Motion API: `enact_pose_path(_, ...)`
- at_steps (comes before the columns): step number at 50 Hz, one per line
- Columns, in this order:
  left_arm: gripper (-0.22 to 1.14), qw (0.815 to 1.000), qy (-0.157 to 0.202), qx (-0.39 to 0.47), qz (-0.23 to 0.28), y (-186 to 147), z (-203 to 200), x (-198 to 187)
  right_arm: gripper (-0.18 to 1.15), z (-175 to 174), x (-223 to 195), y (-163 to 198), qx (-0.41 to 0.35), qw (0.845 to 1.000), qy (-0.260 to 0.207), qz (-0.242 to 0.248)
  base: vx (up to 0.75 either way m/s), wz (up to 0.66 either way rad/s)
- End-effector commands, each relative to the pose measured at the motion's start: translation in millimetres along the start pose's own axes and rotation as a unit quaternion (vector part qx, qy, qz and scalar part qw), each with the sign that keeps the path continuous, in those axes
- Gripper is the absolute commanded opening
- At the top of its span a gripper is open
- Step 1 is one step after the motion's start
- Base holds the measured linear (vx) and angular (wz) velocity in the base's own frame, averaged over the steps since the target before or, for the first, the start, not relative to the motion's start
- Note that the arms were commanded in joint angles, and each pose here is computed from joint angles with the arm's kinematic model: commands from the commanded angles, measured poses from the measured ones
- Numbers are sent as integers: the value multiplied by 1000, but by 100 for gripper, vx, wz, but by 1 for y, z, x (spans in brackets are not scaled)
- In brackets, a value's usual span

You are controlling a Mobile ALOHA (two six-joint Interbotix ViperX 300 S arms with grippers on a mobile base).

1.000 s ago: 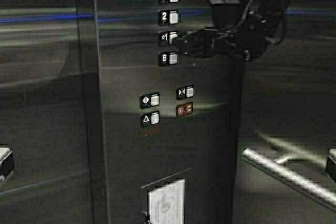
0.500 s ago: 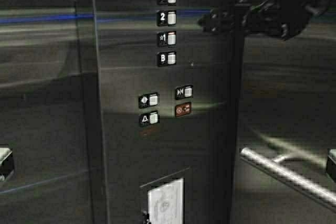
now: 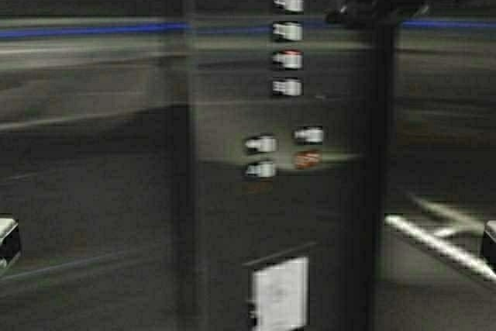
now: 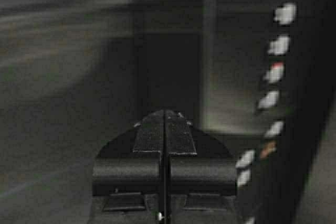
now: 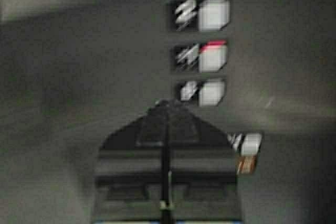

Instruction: Navigate to elevator, push the call button, then enter the elevator

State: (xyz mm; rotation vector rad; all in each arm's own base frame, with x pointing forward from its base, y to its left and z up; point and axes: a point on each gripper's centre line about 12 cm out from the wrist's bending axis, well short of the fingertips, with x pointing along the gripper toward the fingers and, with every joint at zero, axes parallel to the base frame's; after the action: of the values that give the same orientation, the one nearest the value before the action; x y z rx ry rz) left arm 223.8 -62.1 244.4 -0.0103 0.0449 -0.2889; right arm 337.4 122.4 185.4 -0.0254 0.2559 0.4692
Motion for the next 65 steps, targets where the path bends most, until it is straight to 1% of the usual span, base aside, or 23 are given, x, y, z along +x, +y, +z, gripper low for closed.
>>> enact_pose_path(1,3,1000,-14,-9,2,1,10,2,6,20,-18,6,-9,1000,8,-10,-9,32)
enact_pose_path(9,3,1000,-11,-19,2,1,8,2,6,26,-31,14,-17,999,43,-15,-12,34)
enact_pose_path(15,3,1000,-9,-19,3,1,7,2,6,31,-30,16,-14,998,55,-19,-18,32)
enact_pose_path(26,3,1000,-3,-20,3,1,2,1,6,38,-27,16,17,998,58,-26,-22,18)
enact_pose_path(33,3,1000,-6,-14,3,1,5,2,6,43,-25,16,29,998,52,-26,-24,5)
enact_pose_path(37,3,1000,-1,-11,3,1,2,2,6,46,-21,16,35,998,48,-26,-26,1)
enact_pose_path(43,3,1000,5,-10,3,1,-1,3,6,43,-17,16,37,998,54,-25,-29,4)
enact_pose_path(48,3,1000,7,-11,3,1,-2,4,6,45,-21,24,36,998,50,-15,-31,14)
enact_pose_path(56,3,1000,7,-13,3,1,-2,4,6,51,-25,50,23,999,41,20,-28,20)
enact_pose_path(65,3,1000,12,-13,3,1,-4,6,6,52,-26,52,22,999,40,23,-25,26)
